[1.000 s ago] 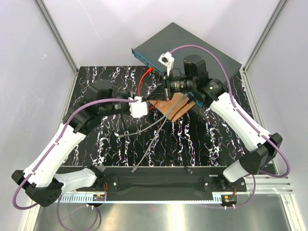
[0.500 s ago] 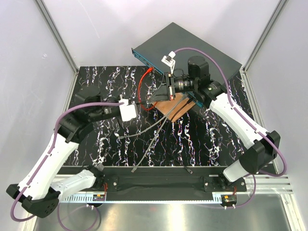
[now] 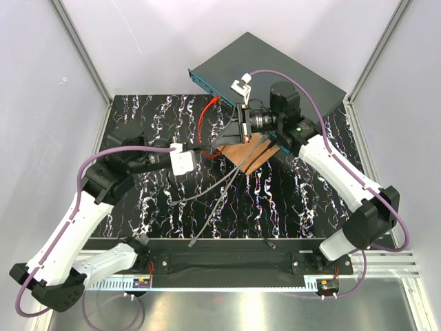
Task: Insert the plug into the switch port
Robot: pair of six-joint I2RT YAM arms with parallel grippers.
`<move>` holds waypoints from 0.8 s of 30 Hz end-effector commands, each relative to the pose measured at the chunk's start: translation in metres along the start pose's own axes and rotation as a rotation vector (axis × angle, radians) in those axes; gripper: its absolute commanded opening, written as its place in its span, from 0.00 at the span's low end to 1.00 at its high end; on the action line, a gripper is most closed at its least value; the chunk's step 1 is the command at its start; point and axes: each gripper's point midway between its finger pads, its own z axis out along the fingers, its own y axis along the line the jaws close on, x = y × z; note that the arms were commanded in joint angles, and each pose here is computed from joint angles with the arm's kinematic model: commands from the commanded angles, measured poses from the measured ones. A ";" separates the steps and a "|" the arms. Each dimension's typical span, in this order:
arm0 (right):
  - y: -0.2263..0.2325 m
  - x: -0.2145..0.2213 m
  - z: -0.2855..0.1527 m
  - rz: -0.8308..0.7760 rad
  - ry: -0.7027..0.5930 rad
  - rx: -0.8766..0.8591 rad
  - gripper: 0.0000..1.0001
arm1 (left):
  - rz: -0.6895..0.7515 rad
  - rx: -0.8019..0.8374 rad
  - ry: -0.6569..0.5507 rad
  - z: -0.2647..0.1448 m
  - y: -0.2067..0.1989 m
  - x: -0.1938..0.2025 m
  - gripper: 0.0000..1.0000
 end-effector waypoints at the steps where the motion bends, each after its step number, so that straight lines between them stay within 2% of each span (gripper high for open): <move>1: 0.014 -0.004 -0.003 -0.021 0.000 -0.052 0.00 | 0.036 -0.008 -0.052 0.002 0.007 -0.012 0.12; 3: 0.012 -0.004 -0.003 -0.007 -0.003 -0.049 0.00 | 0.029 0.003 -0.049 0.001 0.005 -0.012 0.03; 4: 0.012 -0.005 -0.004 -0.007 -0.008 -0.045 0.00 | 0.018 0.009 -0.046 0.002 0.004 -0.011 0.00; 5: 0.010 -0.011 -0.004 -0.015 -0.033 -0.025 0.04 | 0.007 0.007 -0.040 0.002 0.004 -0.010 0.00; 7: 0.001 -0.017 -0.011 0.000 -0.059 0.028 0.27 | -0.057 -0.007 -0.033 0.000 0.007 -0.012 0.00; 8: -0.001 -0.022 -0.015 -0.003 -0.077 0.046 0.59 | -0.101 -0.026 -0.005 0.002 0.010 -0.007 0.00; 11: -0.009 -0.041 -0.039 -0.007 -0.152 0.110 0.81 | -0.293 -0.080 0.044 0.000 0.017 -0.003 0.00; 12: -0.005 -0.044 -0.047 -0.018 -0.171 0.124 0.93 | -0.364 -0.071 0.072 0.004 0.014 0.004 0.00; 13: -0.007 -0.052 -0.060 -0.032 -0.203 0.150 0.94 | -0.454 -0.070 0.077 0.004 0.011 0.002 0.00; 17: 0.000 -0.065 -0.095 -0.080 -0.299 0.242 0.97 | -0.641 -0.068 0.094 0.006 0.000 0.005 0.00; 20: 0.002 -0.071 -0.131 -0.125 -0.398 0.373 1.00 | -0.765 -0.143 0.070 0.010 0.006 0.003 0.00; 22: 0.006 -0.067 -0.153 -0.108 -0.460 0.453 1.00 | -0.841 -0.177 0.080 0.015 0.007 0.004 0.00; 24: -0.014 -0.062 -0.186 -0.016 -0.553 0.562 1.00 | -0.885 -0.229 0.121 0.023 0.012 0.013 0.00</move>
